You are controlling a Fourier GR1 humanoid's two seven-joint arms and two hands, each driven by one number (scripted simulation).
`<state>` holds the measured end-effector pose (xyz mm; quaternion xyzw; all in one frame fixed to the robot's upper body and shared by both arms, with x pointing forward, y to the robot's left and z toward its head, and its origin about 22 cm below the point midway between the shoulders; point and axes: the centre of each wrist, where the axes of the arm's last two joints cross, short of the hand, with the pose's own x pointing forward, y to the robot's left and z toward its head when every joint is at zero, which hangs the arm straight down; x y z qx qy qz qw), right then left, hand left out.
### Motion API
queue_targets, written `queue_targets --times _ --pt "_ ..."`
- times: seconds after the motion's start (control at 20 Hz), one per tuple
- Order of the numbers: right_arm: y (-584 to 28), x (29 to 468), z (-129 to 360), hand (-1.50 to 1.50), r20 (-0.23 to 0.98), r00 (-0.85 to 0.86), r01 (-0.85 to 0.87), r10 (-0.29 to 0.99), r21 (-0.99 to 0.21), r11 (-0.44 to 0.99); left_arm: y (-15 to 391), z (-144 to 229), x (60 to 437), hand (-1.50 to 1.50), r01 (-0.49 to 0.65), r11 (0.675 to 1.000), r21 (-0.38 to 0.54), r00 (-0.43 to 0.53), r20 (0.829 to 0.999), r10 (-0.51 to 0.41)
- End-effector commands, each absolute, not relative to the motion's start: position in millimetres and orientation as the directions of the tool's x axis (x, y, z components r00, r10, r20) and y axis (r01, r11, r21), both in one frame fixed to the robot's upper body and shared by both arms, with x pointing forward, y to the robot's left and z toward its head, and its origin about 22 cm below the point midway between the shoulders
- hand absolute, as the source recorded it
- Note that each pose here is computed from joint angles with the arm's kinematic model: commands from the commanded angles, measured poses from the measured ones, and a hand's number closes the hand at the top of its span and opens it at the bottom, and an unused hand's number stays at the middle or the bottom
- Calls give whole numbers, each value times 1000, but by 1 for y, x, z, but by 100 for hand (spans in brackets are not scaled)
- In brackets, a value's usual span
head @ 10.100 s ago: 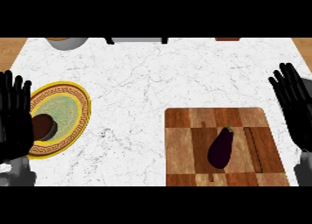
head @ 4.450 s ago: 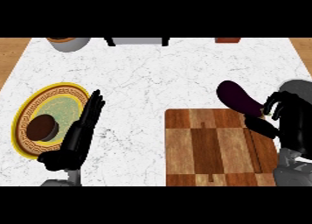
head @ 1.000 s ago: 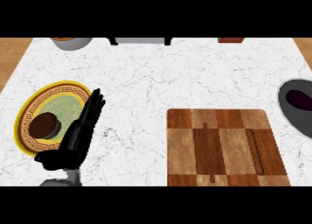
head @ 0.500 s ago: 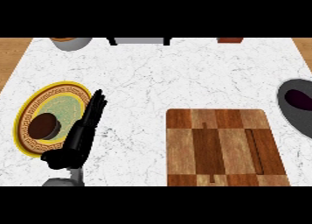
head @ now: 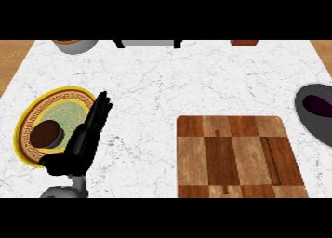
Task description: Pick the eggplant from the cutting board and place it in the pan
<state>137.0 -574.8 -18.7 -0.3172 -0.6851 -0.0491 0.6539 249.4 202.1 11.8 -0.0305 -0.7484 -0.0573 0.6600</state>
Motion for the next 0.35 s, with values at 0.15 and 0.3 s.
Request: queue_targets --times 0.15,0.3 --pt "-576 137 -17 -150 898 49 509 438 -400 763 190 12 248 0 133 990 47 -135 990 -29" --pt "-567 146 -24 -150 876 73 525 477 -440 728 206 14 245 0 109 993 51 -118 992 -38"
